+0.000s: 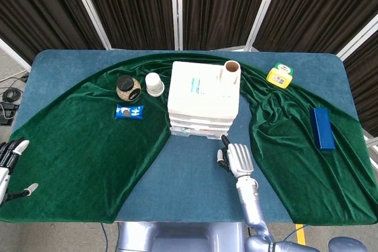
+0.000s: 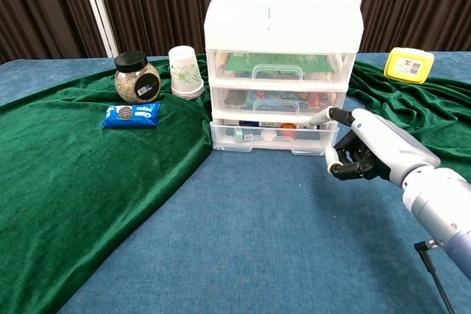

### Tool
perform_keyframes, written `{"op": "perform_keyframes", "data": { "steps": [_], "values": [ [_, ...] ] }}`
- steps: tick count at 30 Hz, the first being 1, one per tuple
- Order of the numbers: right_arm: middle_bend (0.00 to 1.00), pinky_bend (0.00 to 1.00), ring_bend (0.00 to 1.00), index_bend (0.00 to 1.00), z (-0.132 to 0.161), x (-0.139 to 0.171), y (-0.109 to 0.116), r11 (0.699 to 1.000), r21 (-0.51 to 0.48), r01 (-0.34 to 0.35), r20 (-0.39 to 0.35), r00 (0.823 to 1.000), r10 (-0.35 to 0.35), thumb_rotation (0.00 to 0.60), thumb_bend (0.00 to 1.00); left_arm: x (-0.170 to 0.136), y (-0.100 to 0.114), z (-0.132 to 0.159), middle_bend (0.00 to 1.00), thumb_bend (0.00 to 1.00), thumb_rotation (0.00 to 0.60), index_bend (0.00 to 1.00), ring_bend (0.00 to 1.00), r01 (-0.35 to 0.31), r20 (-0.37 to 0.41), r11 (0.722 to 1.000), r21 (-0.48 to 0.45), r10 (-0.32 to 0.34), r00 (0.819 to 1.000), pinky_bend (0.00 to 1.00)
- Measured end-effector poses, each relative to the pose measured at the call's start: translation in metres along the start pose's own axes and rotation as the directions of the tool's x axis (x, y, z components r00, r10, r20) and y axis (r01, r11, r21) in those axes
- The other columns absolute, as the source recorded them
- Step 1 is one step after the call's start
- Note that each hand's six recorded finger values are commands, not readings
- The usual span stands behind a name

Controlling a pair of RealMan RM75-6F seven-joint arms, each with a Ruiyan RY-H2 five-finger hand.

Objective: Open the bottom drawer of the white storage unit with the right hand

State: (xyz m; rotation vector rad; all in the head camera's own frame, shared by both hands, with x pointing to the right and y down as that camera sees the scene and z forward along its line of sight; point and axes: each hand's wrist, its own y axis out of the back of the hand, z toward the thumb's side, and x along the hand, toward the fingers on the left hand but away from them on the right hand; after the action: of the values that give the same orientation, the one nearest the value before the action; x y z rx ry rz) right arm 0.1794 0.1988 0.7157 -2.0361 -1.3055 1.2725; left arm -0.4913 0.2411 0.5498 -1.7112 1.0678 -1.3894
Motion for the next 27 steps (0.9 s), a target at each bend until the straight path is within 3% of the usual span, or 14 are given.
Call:
{"op": "perform_keyframes", "data": {
  "steps": [27],
  "values": [
    [0.87,0.78,0.93,0.21,0.003,-0.010,-0.014,0.998,0.011,-0.056,0.021,0.998,0.056,0.600,0.58,0.000,-0.001,0.000,0.00,0.12,0.600,0.00,0.00,0.005,0.000,1.000,0.001,-0.005,1.000,0.00]
  ]
}}
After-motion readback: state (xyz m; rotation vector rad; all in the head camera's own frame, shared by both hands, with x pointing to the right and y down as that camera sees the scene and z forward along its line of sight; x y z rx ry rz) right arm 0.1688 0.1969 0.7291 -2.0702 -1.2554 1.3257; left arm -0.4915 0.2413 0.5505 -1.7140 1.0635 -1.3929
